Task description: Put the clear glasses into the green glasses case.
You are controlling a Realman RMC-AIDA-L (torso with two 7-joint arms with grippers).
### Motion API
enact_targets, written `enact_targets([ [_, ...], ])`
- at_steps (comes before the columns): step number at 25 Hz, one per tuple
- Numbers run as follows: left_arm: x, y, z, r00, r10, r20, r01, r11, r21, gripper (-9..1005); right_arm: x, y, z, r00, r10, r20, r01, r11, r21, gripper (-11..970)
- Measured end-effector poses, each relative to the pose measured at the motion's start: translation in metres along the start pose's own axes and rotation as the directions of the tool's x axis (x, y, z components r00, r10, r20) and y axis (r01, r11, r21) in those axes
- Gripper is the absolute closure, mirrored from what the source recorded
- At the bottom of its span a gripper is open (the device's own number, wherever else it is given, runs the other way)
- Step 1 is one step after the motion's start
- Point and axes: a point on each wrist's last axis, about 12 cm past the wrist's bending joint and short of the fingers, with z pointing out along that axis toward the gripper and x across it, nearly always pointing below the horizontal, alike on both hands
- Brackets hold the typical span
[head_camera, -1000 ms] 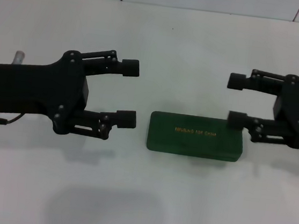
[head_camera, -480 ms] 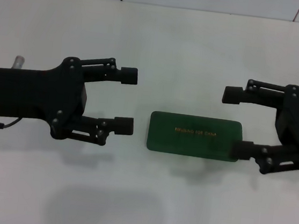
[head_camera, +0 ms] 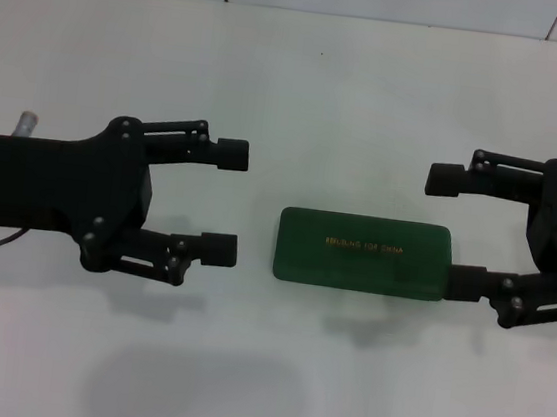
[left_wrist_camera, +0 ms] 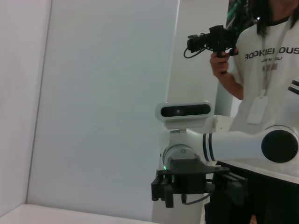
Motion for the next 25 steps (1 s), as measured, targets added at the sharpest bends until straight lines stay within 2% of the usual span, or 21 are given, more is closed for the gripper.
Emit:
enact_targets([
  [25,0.012,-0.010,-0.008,0.998,-0.056,-0.033,0.055,0.998,-0.018,141,0.005,0.000,0.014,1.000,0.015,0.000,-0.015,0.999,-0.039,92],
])
